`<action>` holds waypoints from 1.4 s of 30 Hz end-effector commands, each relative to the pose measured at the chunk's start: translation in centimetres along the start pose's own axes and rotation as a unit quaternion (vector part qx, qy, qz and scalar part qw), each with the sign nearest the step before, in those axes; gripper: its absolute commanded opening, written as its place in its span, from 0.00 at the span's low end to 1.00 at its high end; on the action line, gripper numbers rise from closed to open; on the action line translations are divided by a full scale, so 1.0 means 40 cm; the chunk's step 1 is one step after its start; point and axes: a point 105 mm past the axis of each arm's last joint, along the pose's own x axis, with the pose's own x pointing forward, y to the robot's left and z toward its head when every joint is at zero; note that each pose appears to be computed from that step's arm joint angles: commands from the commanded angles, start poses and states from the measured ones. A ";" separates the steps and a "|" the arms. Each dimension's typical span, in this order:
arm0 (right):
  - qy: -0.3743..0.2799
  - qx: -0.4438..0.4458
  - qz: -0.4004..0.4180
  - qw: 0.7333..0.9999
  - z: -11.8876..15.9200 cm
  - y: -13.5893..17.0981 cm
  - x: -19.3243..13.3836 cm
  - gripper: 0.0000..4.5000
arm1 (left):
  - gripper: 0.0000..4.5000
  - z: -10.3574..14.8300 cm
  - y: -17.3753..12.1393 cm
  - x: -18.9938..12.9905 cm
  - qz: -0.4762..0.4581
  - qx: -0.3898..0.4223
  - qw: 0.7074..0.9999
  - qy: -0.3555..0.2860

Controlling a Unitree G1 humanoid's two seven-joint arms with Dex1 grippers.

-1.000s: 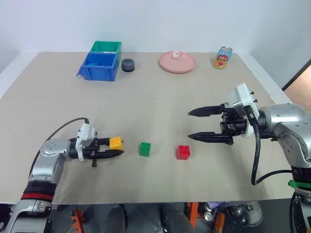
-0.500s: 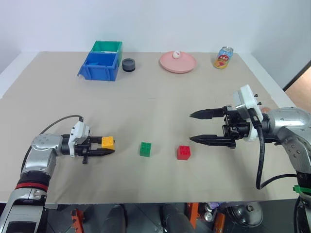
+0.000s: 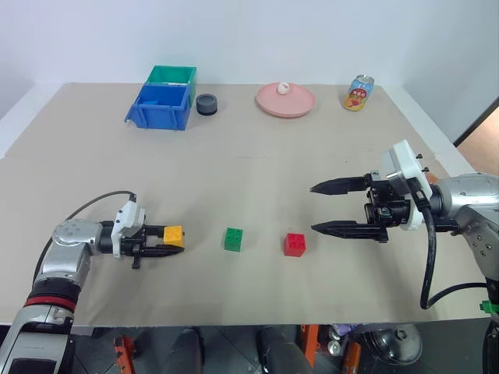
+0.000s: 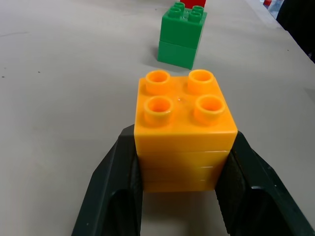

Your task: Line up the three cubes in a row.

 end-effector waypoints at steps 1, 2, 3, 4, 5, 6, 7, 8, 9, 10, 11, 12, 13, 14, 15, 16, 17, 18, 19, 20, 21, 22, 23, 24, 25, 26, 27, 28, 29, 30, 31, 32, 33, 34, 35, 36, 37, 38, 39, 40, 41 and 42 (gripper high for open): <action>-0.009 -0.020 -0.001 1.000 0.023 -0.001 -0.002 0.85 | 0.30 0.017 0.006 0.013 -0.015 0.026 1.000 -0.005; -0.009 -0.020 -0.001 1.000 0.023 -0.001 -0.002 0.85 | 0.30 0.020 0.007 0.021 -0.017 0.028 0.999 -0.009; -0.009 -0.020 -0.001 1.000 0.023 0.000 -0.002 0.85 | 0.30 0.021 0.008 0.027 -0.019 0.030 0.999 -0.012; -0.008 -0.020 -0.001 1.000 0.023 -0.001 -0.001 0.85 | 0.30 0.025 0.011 0.036 -0.022 0.034 0.999 -0.016; -0.009 -0.020 -0.002 1.000 0.024 -0.001 -0.001 0.85 | 0.30 0.029 0.013 0.042 -0.023 0.036 0.999 -0.019; -0.009 -0.020 -0.002 1.000 0.024 -0.001 0.000 0.85 | 0.30 0.033 0.017 0.050 -0.025 0.038 0.999 -0.023; -0.009 -0.021 -0.002 1.000 0.025 -0.001 0.000 0.85 | 0.30 0.036 0.020 0.056 -0.027 0.040 0.999 -0.026; -0.009 -0.020 -0.002 1.000 0.025 0.000 0.000 0.85 | 0.30 0.038 0.022 0.060 -0.028 0.040 0.998 -0.027; -0.009 -0.020 -0.003 1.000 0.025 0.000 0.000 0.85 | 0.30 0.038 0.021 0.064 -0.031 0.040 0.998 -0.027; -0.009 -0.020 -0.003 1.000 0.025 0.001 0.000 0.85 | 0.30 0.038 0.021 0.068 -0.033 0.041 0.998 -0.027; -0.009 -0.020 -0.003 1.000 0.026 0.001 0.000 0.85 | 0.30 0.037 0.020 0.071 -0.036 0.041 0.998 -0.027; -0.009 -0.020 -0.004 1.000 0.025 0.002 0.000 0.85 | 0.30 0.036 0.018 0.074 -0.039 0.042 0.998 -0.025; -0.008 -0.019 -0.005 1.000 0.025 0.001 -0.001 0.85 | 0.30 0.034 0.019 0.077 -0.041 0.044 0.998 -0.022; -0.008 -0.019 -0.005 1.000 0.024 0.002 -0.001 0.85 | 0.30 0.031 0.019 0.079 -0.043 0.047 0.998 -0.019; -0.008 -0.019 -0.006 1.000 0.024 0.003 -0.002 0.85 | 0.30 0.030 0.020 0.080 -0.044 0.048 0.998 -0.017; -0.008 -0.019 -0.007 1.000 0.025 0.004 -0.002 0.85 | 0.30 0.029 0.022 0.081 -0.044 0.049 0.998 -0.016; -0.008 -0.018 -0.007 1.000 0.025 0.004 -0.002 0.85 | 0.30 0.029 0.023 0.082 -0.045 0.049 0.998 -0.016; -0.008 -0.018 -0.008 1.000 0.026 0.004 -0.003 0.85 | 0.30 0.028 0.025 0.082 -0.045 0.050 0.998 -0.014; -0.007 -0.018 -0.008 1.000 0.026 0.004 -0.004 0.85 | 0.30 0.025 0.026 0.081 -0.045 0.051 0.998 -0.010; -0.007 -0.018 -0.009 1.000 0.026 0.004 -0.004 0.85 | 0.30 0.023 0.028 0.080 -0.045 0.051 0.998 -0.007; -0.006 -0.018 -0.009 1.000 0.026 0.004 -0.006 0.85 | 0.30 0.020 0.029 0.079 -0.045 0.052 0.998 -0.003; -0.006 -0.018 -0.010 1.000 0.026 0.004 -0.007 0.85 | 0.30 0.018 0.032 0.077 -0.044 0.052 0.998 0.000; -0.006 -0.017 -0.010 1.000 0.026 0.003 -0.008 0.85 | 0.30 0.016 0.037 0.074 -0.041 0.054 0.998 0.003; -0.005 -0.017 -0.011 1.000 0.026 0.003 -0.009 0.85 | 0.30 0.015 0.041 0.073 -0.038 0.055 0.998 0.004; -0.005 -0.017 -0.012 1.000 0.026 0.003 -0.009 0.85 | 0.30 0.015 0.044 0.073 -0.036 0.056 0.998 0.005; -0.005 -0.017 -0.012 1.000 0.026 0.002 -0.009 0.85 | 0.30 0.014 0.046 0.073 -0.035 0.057 0.998 0.006; -0.005 -0.017 -0.012 1.000 0.026 0.002 -0.009 0.85 | 0.30 0.014 0.047 0.073 -0.034 0.058 0.998 0.005; -0.005 -0.017 -0.012 1.000 0.027 0.002 -0.009 0.85 | 0.30 0.014 0.049 0.073 -0.033 0.060 0.998 0.005; -0.005 -0.017 -0.012 1.000 0.026 0.001 -0.008 0.85 | 0.30 0.014 0.050 0.072 -0.032 0.063 0.997 0.006; -0.004 -0.017 -0.012 1.000 0.026 0.001 -0.008 0.85 | 0.30 0.013 0.051 0.072 -0.030 0.065 0.997 0.006; -0.004 -0.017 -0.012 1.000 0.026 0.001 -0.008 0.85 | 0.30 0.012 0.052 0.071 -0.029 0.065 0.997 0.007; -0.004 -0.017 -0.012 1.000 0.026 0.001 -0.009 0.85 | 0.30 0.012 0.052 0.069 -0.029 0.065 0.997 0.007; -0.004 -0.017 -0.012 1.000 0.026 0.000 -0.009 0.85 | 0.30 0.011 0.053 0.068 -0.028 0.065 0.997 0.008; -0.004 -0.017 -0.012 1.000 0.026 0.000 -0.010 0.85 | 0.30 0.010 0.052 0.067 -0.028 0.065 0.997 0.008; -0.004 -0.017 -0.012 1.000 0.026 -0.001 -0.010 0.85 | 0.30 0.010 0.052 0.067 -0.028 0.065 0.997 0.008; -0.004 -0.017 -0.012 1.000 0.026 -0.002 -0.010 0.85 | 0.30 0.010 0.052 0.067 -0.028 0.065 0.997 0.008; -0.004 -0.018 -0.012 1.000 0.026 -0.003 -0.009 0.85 | 0.30 0.010 0.052 0.067 -0.028 0.065 0.997 0.008; -0.004 -0.018 -0.012 1.000 0.026 -0.004 -0.009 0.85 | 0.30 0.010 0.052 0.067 -0.028 0.066 0.997 0.008; -0.004 -0.018 -0.011 1.000 0.026 -0.004 -0.008 0.85 | 0.30 0.011 0.053 0.067 -0.028 0.066 0.997 0.007; -0.005 -0.019 -0.011 1.000 0.026 -0.004 -0.008 0.85 | 0.30 0.011 0.053 0.068 -0.027 0.065 0.997 0.006; -0.005 -0.019 -0.011 1.000 0.026 -0.005 -0.008 0.85 | 0.30 0.012 0.054 0.068 -0.027 0.065 0.998 0.005; -0.005 -0.019 -0.011 1.000 0.026 -0.005 -0.008 0.85 | 0.30 0.013 0.054 0.069 -0.026 0.063 0.998 0.003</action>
